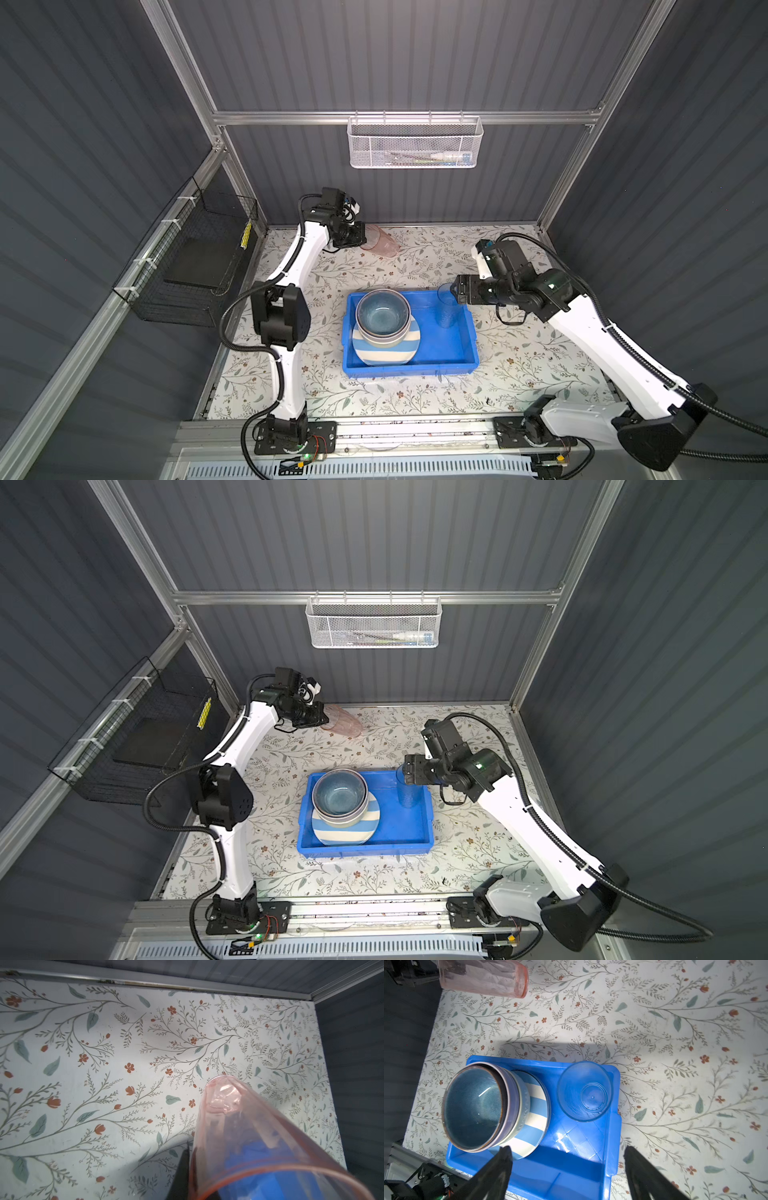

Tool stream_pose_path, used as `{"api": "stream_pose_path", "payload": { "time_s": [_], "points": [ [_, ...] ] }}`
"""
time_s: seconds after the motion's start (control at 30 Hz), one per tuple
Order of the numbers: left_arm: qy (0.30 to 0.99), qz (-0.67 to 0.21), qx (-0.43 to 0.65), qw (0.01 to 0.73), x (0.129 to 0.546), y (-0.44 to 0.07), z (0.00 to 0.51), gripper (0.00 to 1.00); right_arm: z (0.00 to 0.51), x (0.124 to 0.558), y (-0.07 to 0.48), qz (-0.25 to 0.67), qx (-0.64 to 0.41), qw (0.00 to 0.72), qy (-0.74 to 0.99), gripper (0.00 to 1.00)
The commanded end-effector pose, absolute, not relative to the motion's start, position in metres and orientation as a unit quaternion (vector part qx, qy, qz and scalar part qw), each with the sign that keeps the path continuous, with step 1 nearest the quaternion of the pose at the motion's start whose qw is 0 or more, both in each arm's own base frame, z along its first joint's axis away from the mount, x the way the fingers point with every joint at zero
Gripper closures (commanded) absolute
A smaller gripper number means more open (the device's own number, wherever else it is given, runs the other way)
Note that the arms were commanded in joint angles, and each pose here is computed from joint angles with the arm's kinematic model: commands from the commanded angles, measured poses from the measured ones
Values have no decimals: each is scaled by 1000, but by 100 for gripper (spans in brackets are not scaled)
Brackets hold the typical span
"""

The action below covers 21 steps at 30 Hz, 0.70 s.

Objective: Place the mixed dishes into the plastic bin
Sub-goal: 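Open the right gripper and raise it while the left gripper grasps the pink tumbler, then carry the pink tumbler toward the right gripper while the right gripper grasps it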

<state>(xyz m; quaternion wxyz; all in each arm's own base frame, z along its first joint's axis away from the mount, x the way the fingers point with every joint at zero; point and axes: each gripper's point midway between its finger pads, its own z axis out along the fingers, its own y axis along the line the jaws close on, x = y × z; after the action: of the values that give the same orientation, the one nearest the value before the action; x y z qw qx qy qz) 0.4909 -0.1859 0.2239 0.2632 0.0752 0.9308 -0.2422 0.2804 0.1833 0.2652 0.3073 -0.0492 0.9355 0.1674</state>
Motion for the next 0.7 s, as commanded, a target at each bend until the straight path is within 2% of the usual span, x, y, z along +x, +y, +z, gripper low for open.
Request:
{"api": "stream_pose_path", "payload": {
  "time_s": [0.0,0.33,0.67],
  "points": [
    [915,-257,71,302,473,-185,263,100,292,290,203,195,-74,331,921,17],
    [915,-177,88,353,416,-188,309,100,340,312,259,240,-116,358,895,22],
    [910,-117,103,384,378,-210,338,100,370,324,304,274,-147,364,878,33]
  ]
}}
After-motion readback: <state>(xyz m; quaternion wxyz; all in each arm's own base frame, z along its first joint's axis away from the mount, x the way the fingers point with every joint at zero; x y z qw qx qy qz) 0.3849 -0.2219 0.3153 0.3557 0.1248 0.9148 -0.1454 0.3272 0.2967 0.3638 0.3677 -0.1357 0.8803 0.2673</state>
